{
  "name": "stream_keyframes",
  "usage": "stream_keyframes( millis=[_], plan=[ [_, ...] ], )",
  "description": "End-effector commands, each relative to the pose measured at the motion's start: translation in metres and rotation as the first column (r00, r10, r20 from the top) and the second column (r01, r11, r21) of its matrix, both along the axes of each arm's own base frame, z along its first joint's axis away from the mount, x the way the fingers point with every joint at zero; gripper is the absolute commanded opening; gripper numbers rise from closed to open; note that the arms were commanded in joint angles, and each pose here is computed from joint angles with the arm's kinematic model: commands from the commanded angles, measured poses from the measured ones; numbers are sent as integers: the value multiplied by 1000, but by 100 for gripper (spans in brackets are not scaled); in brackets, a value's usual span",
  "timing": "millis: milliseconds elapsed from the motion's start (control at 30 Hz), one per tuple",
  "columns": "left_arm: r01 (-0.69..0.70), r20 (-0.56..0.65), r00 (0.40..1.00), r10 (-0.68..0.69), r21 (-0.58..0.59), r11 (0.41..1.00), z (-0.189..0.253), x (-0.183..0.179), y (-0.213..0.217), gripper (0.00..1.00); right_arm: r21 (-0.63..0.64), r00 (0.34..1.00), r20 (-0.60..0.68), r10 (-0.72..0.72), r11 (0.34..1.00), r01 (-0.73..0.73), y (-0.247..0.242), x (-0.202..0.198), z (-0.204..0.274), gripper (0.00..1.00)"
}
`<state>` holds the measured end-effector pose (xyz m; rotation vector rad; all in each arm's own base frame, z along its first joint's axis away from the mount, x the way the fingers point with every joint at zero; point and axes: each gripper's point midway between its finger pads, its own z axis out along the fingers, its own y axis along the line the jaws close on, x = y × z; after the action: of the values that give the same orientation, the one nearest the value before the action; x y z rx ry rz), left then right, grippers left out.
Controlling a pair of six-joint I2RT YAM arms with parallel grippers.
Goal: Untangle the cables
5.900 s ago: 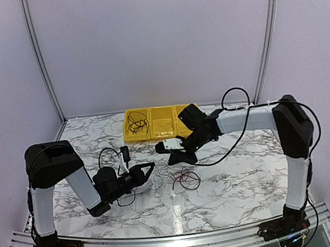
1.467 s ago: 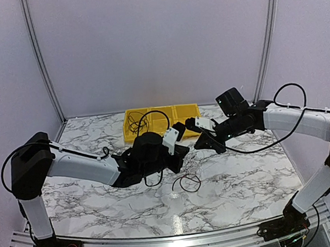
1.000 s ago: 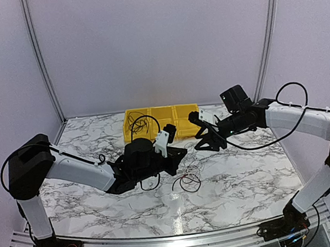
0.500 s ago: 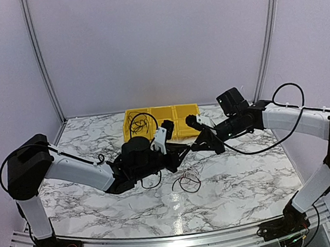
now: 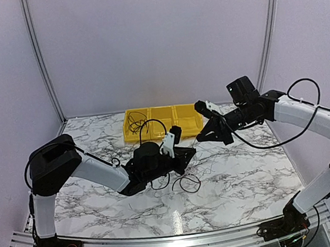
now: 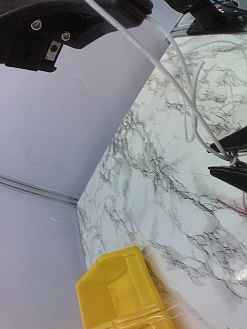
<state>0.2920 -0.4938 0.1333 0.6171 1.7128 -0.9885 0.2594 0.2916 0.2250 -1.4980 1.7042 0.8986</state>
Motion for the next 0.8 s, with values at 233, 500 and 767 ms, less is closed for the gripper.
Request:
stream_keyframes(
  millis=[233, 500, 767],
  plan=[
    [65, -85, 994, -63, 23, 998, -60, 0, -9, 11, 198, 965, 250, 84, 971, -136, -9, -39, 164, 0],
    [73, -82, 994, -73, -4, 997, -67, -10, 2, 15, 201, 968, 244, 64, 973, -115, -5, -29, 179, 0],
    [42, -76, 996, -44, -34, 999, -63, -15, 20, 5, 170, 970, 241, 34, 982, -77, -1, -12, 171, 0]
  ],
)
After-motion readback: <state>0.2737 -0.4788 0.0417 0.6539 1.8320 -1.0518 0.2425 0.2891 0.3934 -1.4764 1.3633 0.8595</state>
